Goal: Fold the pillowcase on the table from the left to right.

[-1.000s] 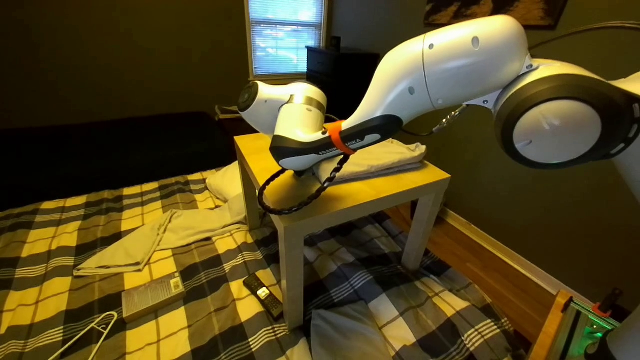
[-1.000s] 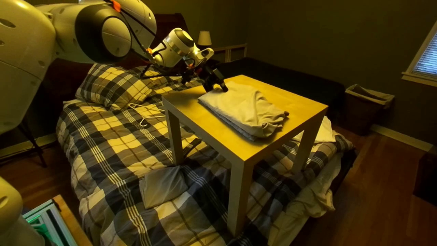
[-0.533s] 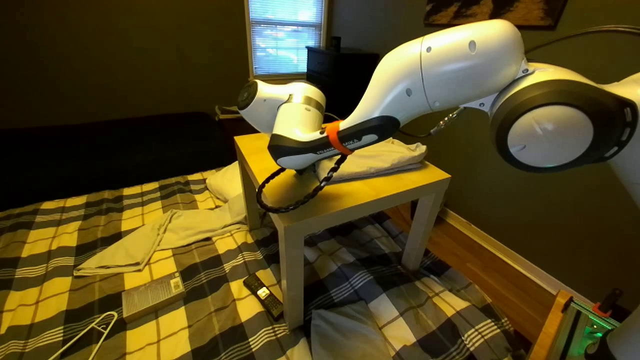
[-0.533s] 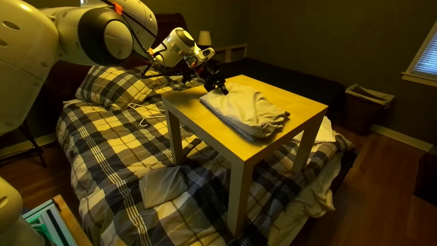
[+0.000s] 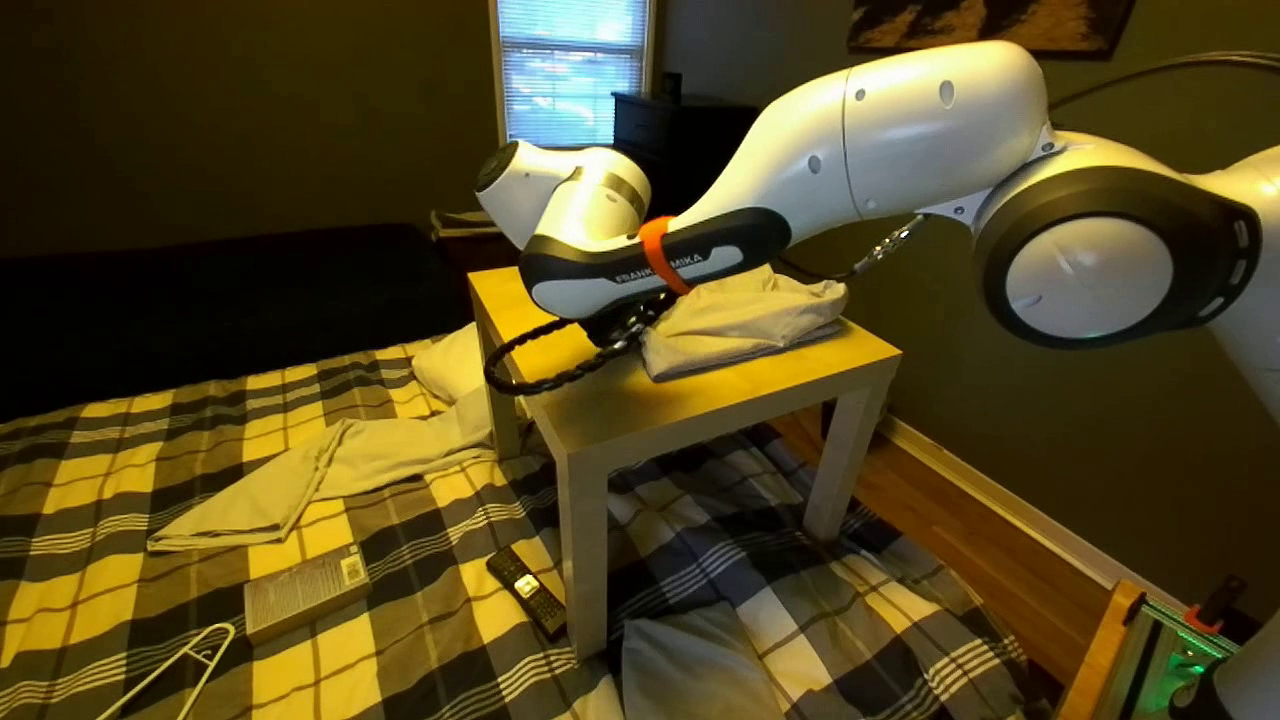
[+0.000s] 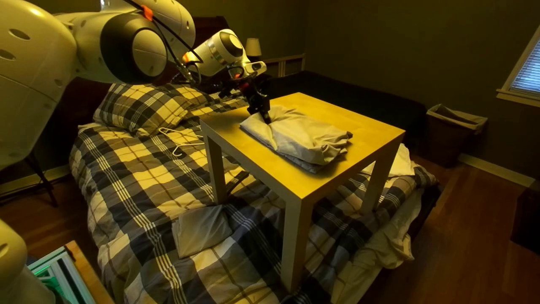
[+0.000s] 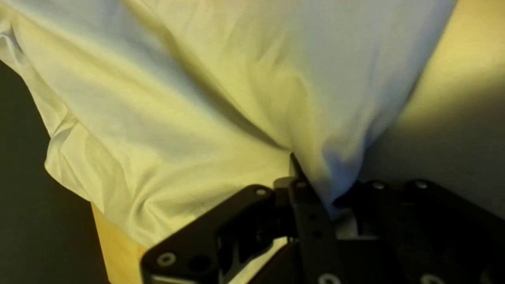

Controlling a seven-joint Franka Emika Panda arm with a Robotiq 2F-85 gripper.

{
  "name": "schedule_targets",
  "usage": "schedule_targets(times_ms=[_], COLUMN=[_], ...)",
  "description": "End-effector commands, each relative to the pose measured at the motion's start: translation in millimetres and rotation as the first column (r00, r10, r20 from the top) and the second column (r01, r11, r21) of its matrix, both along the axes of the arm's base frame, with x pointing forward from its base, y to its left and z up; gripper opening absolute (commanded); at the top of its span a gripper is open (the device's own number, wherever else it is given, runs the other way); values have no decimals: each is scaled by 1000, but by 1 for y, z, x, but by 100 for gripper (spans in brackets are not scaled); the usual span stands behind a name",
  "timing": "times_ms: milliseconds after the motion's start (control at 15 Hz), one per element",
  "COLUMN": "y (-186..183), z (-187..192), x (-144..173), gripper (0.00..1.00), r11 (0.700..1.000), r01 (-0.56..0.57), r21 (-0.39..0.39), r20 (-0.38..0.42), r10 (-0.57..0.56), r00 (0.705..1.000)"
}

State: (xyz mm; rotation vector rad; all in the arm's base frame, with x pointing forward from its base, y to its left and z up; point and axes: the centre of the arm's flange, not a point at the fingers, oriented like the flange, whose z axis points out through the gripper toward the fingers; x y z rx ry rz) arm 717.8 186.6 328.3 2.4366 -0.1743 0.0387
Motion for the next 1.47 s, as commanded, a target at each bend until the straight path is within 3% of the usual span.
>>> schedule_targets(times_ms=[0, 267, 600, 1000, 1400], y=[9, 24, 28, 9, -65], z=[2, 35, 82, 120, 141], x=[7, 1, 6, 19, 28], gripper=[2, 2, 2, 2, 2], r11=[990, 949, 842, 666, 431], r01=[40, 80, 64, -65, -131], r21=[136, 304, 535, 743, 893], r20=[-101, -168, -148, -26, 87], r10=[-27, -29, 19, 126, 120], r00=[995, 985, 989, 992, 989])
